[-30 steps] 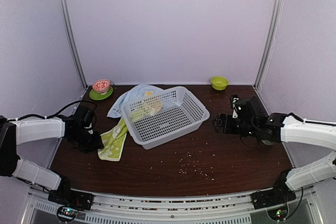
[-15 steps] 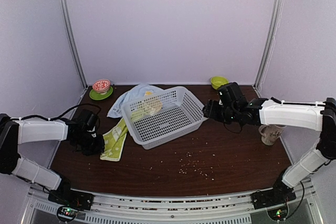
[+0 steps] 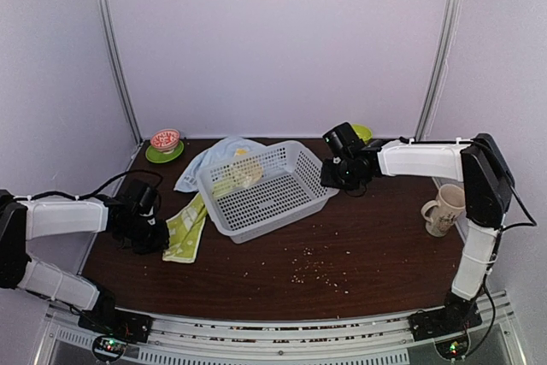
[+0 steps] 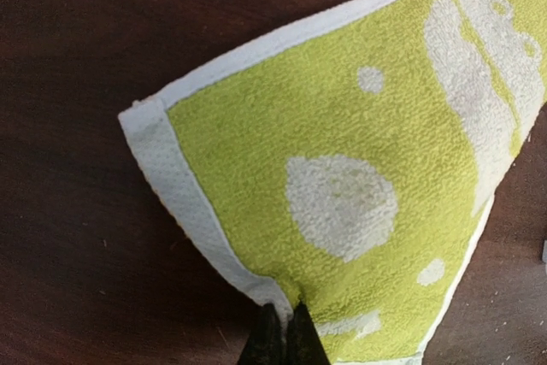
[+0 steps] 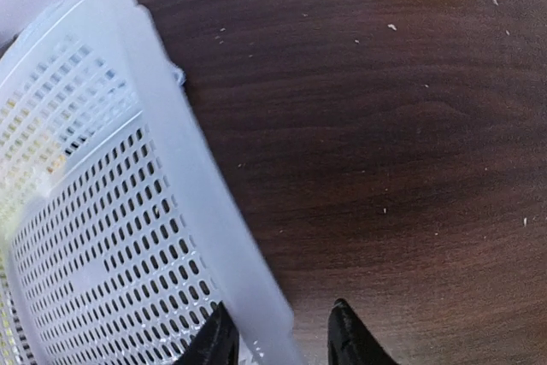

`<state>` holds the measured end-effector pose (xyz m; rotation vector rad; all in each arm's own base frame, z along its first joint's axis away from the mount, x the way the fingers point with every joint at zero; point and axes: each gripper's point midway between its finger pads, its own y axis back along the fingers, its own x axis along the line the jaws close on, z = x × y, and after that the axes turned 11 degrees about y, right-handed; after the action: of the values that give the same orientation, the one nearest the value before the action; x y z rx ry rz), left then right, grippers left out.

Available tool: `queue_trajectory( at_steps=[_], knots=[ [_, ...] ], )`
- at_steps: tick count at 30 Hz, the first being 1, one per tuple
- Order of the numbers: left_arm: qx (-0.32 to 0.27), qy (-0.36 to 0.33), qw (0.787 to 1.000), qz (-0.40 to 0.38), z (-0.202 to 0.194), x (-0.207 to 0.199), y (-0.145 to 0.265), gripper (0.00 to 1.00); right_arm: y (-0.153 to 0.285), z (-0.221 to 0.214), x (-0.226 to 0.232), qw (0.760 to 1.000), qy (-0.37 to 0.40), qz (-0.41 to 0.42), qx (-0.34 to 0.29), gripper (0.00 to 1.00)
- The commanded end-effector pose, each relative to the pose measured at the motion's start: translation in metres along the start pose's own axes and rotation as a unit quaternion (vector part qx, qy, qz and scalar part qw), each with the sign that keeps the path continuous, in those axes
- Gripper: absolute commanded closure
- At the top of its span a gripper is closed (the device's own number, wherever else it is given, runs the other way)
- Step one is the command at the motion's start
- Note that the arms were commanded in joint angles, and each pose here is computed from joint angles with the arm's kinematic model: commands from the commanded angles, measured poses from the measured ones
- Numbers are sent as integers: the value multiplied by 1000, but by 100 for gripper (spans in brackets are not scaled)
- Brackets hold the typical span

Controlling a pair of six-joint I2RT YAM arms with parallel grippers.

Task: Roll the towels
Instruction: Pick up the bin at the center of the board, then move the bin to the corner of the board.

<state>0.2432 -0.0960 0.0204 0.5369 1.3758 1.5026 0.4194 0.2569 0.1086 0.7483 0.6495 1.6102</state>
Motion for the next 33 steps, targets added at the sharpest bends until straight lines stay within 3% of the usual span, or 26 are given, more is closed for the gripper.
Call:
queue_trajectory(
  at_steps=[1,3,4,15,33],
  knots=[
    [-12,-6,1000,-6,3,-2,2,100,-5,-6,1,999,24,-1,29,74],
    [-14,-7,1000,-7,3,-2,3,100,-5,-7,-4,999,21,-12,31,96],
    [-17,-6,1000,-8,4,-3,4,100,-3,-5,-7,999,17,-16,27,100],
    [-34,-5,999,-4,12,-3,10,100,55,16,-78,996,-43,-67,-37,100],
    [-32,-16,999,-4,15,-8,7,100,54,-18,-195,983,-106,-147,5,100]
  ],
)
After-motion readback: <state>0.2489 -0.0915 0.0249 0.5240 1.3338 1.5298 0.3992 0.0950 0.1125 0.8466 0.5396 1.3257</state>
